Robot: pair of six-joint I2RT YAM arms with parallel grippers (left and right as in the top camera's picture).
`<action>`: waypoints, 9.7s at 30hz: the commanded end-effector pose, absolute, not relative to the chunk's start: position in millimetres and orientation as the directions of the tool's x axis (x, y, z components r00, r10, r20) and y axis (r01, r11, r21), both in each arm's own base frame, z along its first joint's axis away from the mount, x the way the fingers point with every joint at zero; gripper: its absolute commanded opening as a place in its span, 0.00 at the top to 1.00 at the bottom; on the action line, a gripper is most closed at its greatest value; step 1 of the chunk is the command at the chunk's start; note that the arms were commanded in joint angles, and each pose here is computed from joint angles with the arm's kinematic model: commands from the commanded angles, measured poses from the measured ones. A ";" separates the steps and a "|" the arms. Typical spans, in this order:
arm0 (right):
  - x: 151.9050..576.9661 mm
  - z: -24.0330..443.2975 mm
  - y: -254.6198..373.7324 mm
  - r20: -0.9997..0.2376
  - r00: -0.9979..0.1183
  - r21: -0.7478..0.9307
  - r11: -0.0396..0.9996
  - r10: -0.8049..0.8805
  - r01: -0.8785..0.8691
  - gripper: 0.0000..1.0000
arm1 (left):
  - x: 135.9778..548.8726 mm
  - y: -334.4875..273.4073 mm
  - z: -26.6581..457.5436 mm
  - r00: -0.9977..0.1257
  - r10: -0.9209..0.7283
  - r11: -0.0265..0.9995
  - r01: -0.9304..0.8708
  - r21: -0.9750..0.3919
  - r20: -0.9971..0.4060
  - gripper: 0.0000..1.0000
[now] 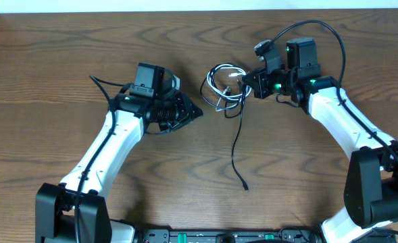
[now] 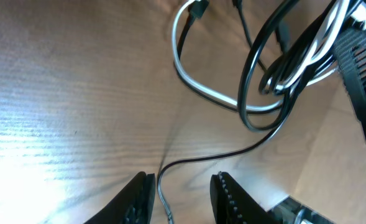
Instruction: Untangle cables
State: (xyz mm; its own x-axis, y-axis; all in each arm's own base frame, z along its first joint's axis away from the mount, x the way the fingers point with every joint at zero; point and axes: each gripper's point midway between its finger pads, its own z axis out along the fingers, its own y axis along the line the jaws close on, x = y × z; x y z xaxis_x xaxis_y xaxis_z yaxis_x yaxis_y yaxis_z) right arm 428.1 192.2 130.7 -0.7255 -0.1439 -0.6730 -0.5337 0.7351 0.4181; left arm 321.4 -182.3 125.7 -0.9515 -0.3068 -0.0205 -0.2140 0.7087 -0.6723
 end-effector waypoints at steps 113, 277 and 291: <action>404.5 146.0 216.8 -0.671 -0.720 0.489 0.625 -0.176 -0.609 0.99 | 330.6 -217.7 194.4 -0.870 -0.042 0.702 0.325 -0.633 -0.492 0.53; 336.9 158.8 269.5 0.103 -0.977 0.850 0.494 0.187 0.185 0.85 | 371.3 -169.7 182.6 -0.582 -0.813 0.393 -0.549 -0.738 0.000 0.92; 348.9 156.8 272.7 0.114 -0.953 0.832 0.497 0.281 0.246 0.89 | 362.7 -186.4 185.2 -0.667 -0.745 0.440 -0.494 -0.750 0.002 0.92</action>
